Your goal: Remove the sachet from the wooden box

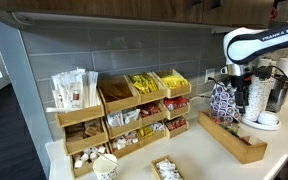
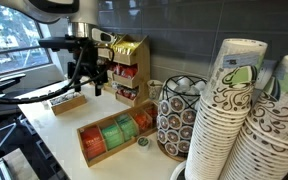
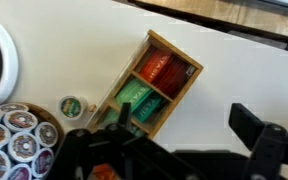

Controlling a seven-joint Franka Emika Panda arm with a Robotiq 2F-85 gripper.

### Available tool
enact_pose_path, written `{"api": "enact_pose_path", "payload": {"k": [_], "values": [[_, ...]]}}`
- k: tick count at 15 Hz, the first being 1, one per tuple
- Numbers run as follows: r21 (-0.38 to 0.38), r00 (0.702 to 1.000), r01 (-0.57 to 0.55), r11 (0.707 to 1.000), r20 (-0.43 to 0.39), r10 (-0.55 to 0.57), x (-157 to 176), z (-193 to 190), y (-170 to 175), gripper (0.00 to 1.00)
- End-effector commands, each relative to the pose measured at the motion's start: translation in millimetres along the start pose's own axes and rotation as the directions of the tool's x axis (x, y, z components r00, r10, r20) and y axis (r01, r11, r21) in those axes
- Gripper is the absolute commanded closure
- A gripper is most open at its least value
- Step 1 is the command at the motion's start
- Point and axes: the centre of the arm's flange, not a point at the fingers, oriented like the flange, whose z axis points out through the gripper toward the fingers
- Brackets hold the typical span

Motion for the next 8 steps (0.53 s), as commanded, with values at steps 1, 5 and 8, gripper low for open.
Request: {"api": "enact_pose_path", "payload": {"k": [1,5,8], "values": [[0.104,0.989,0.114,0.988,-0.104,-0.103,-20,20,-50,0.00],[0.233,0.969,0.174,0.957,-0.215,-0.124,-40,37,-104,0.00],[0.224,0.974,0.164,0.961,-0.194,-0.121,-24,29,-99,0.00]]}}
